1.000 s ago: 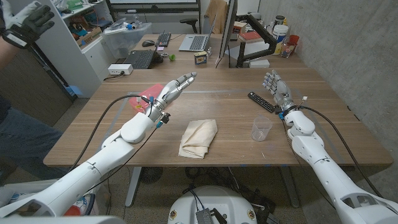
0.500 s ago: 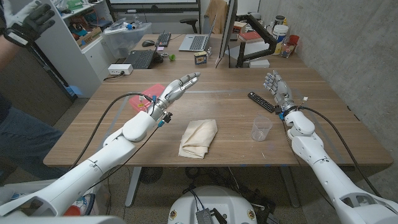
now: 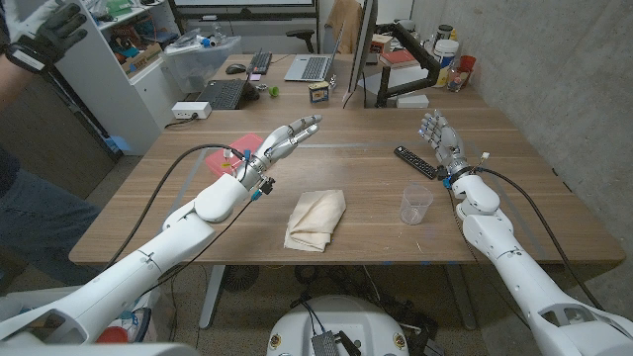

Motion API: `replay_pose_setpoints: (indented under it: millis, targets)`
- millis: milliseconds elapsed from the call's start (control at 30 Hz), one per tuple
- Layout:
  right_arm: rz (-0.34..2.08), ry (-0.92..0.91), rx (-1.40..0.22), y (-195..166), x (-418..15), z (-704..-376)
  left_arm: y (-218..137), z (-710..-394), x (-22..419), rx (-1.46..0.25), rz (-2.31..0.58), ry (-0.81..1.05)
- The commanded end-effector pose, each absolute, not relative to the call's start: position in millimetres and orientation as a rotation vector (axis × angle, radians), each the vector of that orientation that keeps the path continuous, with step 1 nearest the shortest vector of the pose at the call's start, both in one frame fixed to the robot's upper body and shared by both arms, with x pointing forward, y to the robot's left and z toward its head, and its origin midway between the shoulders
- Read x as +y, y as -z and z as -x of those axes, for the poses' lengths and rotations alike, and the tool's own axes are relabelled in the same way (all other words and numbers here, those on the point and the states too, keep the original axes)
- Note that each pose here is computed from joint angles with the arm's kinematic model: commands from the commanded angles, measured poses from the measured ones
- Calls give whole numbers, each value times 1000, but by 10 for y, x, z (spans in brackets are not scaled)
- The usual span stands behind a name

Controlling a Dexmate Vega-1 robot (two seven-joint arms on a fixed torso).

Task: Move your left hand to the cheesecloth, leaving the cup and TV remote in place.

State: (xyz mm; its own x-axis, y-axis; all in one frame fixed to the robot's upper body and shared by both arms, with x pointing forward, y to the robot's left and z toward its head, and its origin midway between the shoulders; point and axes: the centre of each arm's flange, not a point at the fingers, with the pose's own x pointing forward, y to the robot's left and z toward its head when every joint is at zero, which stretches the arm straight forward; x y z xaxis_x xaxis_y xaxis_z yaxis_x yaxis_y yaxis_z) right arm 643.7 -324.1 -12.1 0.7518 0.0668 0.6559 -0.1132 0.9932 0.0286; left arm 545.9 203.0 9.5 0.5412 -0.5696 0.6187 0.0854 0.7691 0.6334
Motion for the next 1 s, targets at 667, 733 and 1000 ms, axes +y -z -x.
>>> replay_pose_setpoints:
  millis: [667, 733, 1000]
  targets:
    - [-94, -104, -739, 45, -3277, -6531, -38, -5356, 1925, -933, -702, 399]
    - [-92, -105, -739, 42, -3275, -6531, -33, -5351, 1917, -933, -705, 401]
    - [-88, -103, -747, 13, -3276, -6517, -7, -5342, 1895, -932, -727, 413]
